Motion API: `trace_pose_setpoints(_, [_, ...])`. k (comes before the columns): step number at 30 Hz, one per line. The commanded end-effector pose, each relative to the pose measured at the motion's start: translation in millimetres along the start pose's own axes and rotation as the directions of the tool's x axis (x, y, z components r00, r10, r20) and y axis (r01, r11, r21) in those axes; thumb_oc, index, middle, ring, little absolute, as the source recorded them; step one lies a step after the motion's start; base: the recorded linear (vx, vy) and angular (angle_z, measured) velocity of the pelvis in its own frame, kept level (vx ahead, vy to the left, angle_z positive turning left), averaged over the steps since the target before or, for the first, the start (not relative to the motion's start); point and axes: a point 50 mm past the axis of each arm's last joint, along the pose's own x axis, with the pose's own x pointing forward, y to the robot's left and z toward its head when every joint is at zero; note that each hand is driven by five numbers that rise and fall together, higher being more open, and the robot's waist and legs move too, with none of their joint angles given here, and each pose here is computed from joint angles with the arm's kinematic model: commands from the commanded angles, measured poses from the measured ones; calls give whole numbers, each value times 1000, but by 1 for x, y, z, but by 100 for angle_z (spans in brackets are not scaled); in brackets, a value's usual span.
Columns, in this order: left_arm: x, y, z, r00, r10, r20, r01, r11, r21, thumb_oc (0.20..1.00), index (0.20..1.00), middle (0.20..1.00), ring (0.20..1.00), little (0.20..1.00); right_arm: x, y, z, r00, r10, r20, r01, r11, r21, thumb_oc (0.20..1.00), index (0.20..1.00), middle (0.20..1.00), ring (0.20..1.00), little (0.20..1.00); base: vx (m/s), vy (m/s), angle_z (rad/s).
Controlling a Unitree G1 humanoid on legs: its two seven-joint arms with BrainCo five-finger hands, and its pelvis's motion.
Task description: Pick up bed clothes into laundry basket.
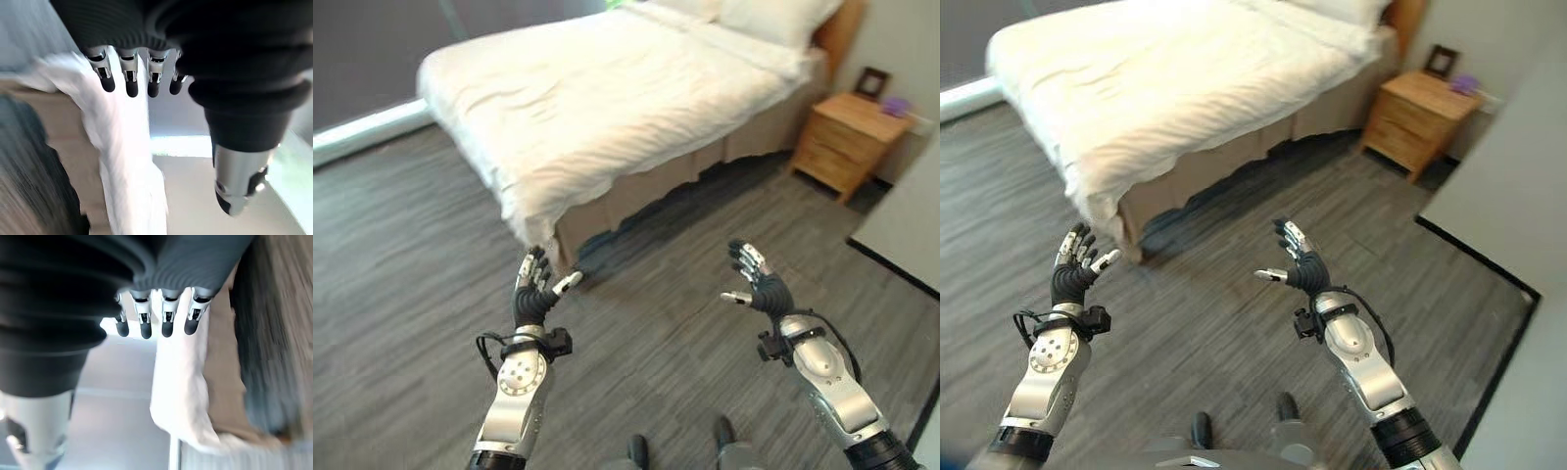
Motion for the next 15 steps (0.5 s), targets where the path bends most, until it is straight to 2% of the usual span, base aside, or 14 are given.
trace_pose_setpoints(1, [3,1,23,992,-26,121,35,997,-74,1000,1000,1000,1000,1000,24,16,33,984,65,165,-67,998,12,1000,1000,1000,1000,1000,87,-258,107])
trace_pose_setpoints(5, [1,-2,14,996,-14,91,24,993,-112,1000,1000,1000,1000,1000,27,12,33,984,72,163,-67,997,-36,1000,1000,1000,1000,1000,16,-181,40])
trace_pose_setpoints(9, [2,-9,9,997,-36,64,44,992,-120,1000,1000,1000,1000,1000,26,7,31,987,29,156,-23,999,-36,1000,1000,1000,1000,1000,8,-110,87])
trace_pose_setpoints(15, [-7,-18,-5,992,-127,-18,124,986,-112,1000,1000,1000,1000,1000,10,-5,10,996,-58,73,57,998,12,1000,1000,1000,1000,1000,49,23,69])
